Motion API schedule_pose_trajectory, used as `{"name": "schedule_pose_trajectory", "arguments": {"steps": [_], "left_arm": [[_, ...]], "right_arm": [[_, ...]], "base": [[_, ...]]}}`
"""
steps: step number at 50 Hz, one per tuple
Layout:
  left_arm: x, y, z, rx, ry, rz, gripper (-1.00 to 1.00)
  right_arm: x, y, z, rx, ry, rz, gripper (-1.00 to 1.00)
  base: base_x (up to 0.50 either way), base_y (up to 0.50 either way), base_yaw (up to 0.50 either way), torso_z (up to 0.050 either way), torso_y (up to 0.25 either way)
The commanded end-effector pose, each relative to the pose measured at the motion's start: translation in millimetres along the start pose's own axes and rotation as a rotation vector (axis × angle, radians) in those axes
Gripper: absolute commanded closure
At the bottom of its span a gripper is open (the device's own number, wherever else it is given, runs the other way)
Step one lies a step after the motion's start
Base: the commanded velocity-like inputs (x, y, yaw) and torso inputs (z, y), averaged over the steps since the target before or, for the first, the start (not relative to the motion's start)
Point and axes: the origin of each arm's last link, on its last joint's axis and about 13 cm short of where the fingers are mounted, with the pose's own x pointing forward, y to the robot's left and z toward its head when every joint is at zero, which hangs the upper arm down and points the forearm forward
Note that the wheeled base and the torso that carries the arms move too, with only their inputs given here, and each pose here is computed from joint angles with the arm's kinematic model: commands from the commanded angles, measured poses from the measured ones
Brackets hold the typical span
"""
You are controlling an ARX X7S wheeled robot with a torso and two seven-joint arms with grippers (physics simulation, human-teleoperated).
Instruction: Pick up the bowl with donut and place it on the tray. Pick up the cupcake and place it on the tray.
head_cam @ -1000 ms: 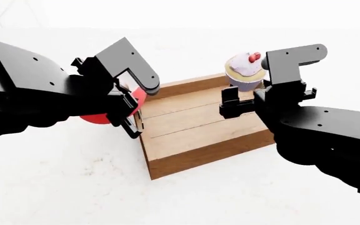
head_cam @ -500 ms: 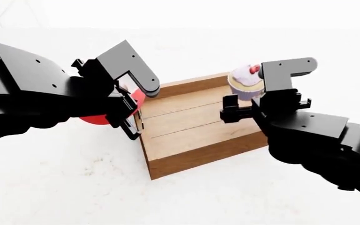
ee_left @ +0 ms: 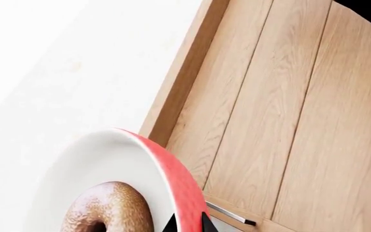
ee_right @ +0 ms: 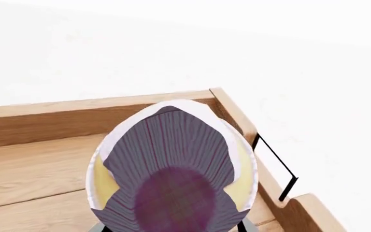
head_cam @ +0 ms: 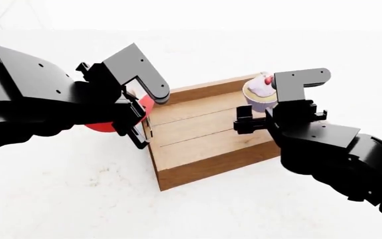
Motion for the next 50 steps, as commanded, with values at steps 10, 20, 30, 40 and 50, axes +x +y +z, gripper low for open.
{"name": "schedule_pose_trajectory", "arguments": {"steps": [10, 20, 30, 40, 50], "left_arm": [[1, 7.3, 1, 0.022, 0.004, 0.089, 1.0], [2, 7.4, 0, 0.028, 0.01, 0.091, 1.0], [0, 7.6, 0, 0.029, 0.008, 0.097, 1.0], [1, 7.3, 0, 0.032, 0.012, 0.099, 1.0], [1, 7.4, 0, 0.035, 0.009, 0.1, 1.0]], "right_arm": [[7, -2.6, -10, -0.011, 0.014, -0.016, 1.0], [9, -2.1, -13, -0.003, 0.027, -0.01, 1.0], [8, -3.1, -8, 0.004, 0.02, -0.008, -1.0], [1, -5.0, 5, 0.011, -0.025, -0.001, -1.0], [-8, -5.3, 16, 0.014, -0.074, 0.015, -1.0]], "base": [[0.0, 0.0, 0.0, 0.0, 0.001], [0.0, 0.0, 0.0, 0.0, 0.0], [0.0, 0.0, 0.0, 0.0, 0.0], [0.0, 0.0, 0.0, 0.0, 0.0], [0.0, 0.0, 0.0, 0.0, 0.0]]}}
